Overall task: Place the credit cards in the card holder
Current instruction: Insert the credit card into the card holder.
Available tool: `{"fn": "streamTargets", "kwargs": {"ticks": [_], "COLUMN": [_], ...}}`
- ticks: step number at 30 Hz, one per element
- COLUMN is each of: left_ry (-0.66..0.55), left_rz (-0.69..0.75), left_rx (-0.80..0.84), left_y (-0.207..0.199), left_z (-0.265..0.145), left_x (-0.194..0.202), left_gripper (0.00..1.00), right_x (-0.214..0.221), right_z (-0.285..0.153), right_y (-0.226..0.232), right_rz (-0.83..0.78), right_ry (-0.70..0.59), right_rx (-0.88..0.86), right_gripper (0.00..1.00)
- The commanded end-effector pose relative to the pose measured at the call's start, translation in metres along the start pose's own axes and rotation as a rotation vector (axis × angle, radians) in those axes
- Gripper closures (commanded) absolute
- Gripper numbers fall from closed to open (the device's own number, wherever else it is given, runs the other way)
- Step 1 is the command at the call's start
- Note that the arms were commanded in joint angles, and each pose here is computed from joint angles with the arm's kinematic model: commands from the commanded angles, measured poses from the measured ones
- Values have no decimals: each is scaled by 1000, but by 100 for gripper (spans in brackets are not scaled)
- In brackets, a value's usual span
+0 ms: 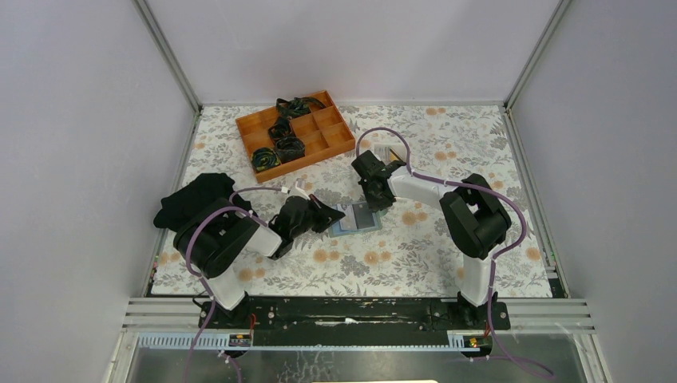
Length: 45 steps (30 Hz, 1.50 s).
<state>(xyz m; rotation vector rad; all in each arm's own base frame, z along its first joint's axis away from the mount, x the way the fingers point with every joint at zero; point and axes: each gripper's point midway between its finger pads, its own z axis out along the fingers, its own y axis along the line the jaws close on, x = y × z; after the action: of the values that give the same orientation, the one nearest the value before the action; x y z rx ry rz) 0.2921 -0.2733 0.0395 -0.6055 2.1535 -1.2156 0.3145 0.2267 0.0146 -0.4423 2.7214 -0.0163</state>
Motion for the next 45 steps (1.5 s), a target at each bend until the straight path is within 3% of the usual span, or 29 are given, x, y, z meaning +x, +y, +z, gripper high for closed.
{"fn": "streamTargets", "kwargs": {"ticks": [1,31,45], "left_ry": [-32,-16,-12], "left_rz": [12,15,82], "left_rx": [64,72,46], "left_y": [-16,-16,-10], "left_z": [3,13,13], "left_x": [-7,-4,-2], "left_gripper": [100,100,100], "right_x": [7,10,11], "right_z": [-1,2,3], "right_y": [3,4,3], "right_rz": [-3,-6,-8], "right_ry": [20,34,37], "right_rx": [-25,-23,-21], "right_gripper": [74,74,74]}}
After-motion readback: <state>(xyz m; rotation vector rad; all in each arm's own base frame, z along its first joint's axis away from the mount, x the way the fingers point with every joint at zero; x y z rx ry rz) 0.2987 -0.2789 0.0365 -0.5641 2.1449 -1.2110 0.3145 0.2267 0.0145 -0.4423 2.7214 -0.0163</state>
